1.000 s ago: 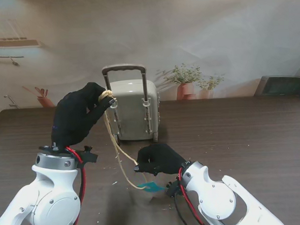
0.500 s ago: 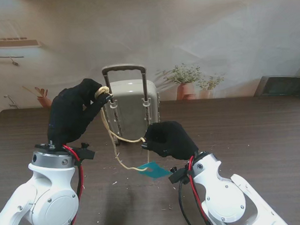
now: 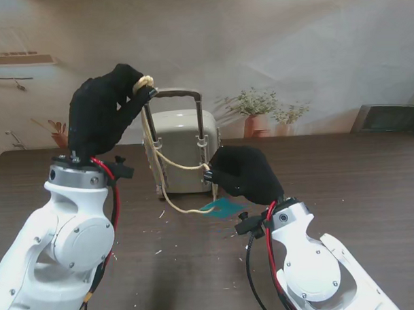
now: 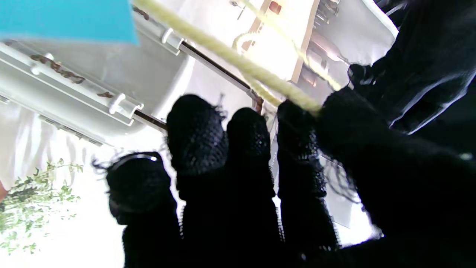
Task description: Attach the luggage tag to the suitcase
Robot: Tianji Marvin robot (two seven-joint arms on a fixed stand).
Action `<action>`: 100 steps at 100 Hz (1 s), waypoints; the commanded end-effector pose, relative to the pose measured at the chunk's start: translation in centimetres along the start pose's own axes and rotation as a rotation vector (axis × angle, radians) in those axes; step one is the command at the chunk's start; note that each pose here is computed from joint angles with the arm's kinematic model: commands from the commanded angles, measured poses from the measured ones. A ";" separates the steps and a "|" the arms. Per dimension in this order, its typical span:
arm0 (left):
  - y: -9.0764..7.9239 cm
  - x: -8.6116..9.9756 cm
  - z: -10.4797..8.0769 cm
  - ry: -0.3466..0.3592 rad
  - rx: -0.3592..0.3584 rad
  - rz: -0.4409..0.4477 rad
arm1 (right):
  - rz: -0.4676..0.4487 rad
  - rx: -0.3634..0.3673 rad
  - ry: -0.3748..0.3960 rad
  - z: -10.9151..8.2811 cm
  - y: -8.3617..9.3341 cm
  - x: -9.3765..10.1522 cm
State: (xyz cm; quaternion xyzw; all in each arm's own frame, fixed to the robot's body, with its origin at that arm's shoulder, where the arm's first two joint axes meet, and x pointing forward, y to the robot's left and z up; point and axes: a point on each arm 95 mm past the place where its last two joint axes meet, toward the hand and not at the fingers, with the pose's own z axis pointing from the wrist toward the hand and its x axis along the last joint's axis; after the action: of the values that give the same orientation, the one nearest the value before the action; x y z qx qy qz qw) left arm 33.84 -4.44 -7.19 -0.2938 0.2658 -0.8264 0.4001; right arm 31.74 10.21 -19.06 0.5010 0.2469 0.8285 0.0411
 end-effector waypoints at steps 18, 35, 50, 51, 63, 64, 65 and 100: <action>0.4 0.4 4.8 0.043 -0.031 0.055 | 0.008 -0.005 0.025 0.3 0.4 0.9; 2.0 -0.1 7.0 0.038 -0.090 0.105 | 0.009 -0.017 0.035 0.6 0.9 1.2; 3.2 -0.7 8.5 0.024 -0.126 0.140 | 0.001 -0.023 0.038 0.9 1.4 1.3; 3.3 -0.8 8.6 0.024 -0.126 0.142 | -0.001 -0.023 0.039 1.0 1.4 1.4; 4.0 -1.1 10.0 0.027 -0.128 0.153 | -0.009 -0.024 0.045 1.2 1.7 1.5; 4.0 -1.1 10.1 0.028 -0.128 0.154 | -0.010 -0.024 0.045 1.2 1.7 1.6; 4.0 -1.1 10.2 0.028 -0.128 0.156 | -0.011 -0.024 0.046 1.2 1.7 1.6; 4.6 -1.4 13.5 0.031 -0.111 0.198 | -0.018 -0.039 0.080 2.4 2.1 2.6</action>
State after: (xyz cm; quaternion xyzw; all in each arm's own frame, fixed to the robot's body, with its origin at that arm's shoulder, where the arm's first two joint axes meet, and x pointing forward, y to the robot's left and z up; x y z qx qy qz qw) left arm 46.32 -8.44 -2.57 -0.2798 0.3485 -0.7709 0.4539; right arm 32.75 9.88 -15.86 0.4708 0.2369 0.8483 0.0503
